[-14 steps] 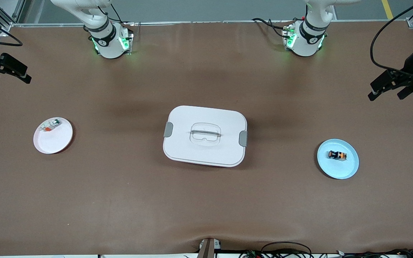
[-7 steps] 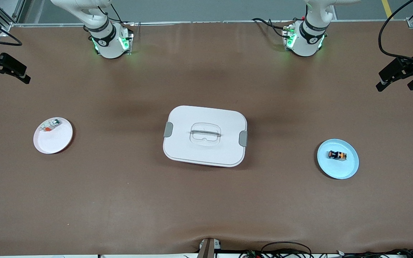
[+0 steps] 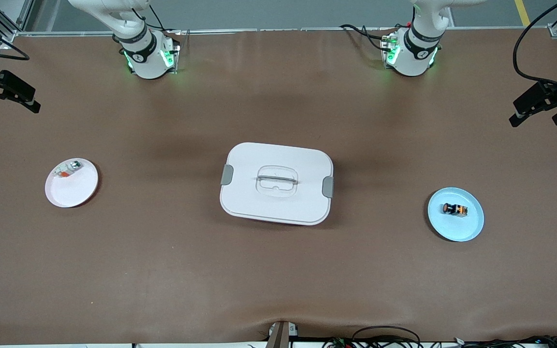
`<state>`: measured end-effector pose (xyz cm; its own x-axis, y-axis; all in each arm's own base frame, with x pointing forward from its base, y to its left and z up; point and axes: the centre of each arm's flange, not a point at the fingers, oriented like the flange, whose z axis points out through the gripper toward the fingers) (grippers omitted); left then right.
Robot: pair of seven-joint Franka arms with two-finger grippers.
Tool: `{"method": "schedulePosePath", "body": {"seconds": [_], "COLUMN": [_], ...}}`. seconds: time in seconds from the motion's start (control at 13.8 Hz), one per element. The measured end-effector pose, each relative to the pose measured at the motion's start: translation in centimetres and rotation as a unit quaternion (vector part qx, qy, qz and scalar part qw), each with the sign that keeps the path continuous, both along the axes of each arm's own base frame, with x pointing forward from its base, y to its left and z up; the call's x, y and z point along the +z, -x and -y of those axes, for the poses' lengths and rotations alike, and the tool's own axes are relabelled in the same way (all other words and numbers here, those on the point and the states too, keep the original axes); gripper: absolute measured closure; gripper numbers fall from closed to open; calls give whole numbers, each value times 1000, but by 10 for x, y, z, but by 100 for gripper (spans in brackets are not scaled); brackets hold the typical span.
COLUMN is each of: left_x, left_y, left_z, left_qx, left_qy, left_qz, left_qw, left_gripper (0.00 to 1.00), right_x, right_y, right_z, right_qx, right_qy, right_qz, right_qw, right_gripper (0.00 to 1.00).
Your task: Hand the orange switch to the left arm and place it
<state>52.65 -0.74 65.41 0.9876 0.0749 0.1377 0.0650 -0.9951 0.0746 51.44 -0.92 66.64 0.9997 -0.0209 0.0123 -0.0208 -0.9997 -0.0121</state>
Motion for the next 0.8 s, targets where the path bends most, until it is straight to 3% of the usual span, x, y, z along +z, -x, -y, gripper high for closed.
{"method": "schedulePosePath", "body": {"seconds": [0.8], "left_x": [-14], "left_y": [-3], "left_z": [1], "left_qx": [-2], "left_qy": [0], "left_qz": [-32], "left_qw": [999], "left_gripper": [0], "right_x": [0], "right_y": [0], "right_z": [0], "right_qx": [-5], "right_qy": [0], "right_qz": [0], "right_qw": [1000], "right_gripper": [0]}}
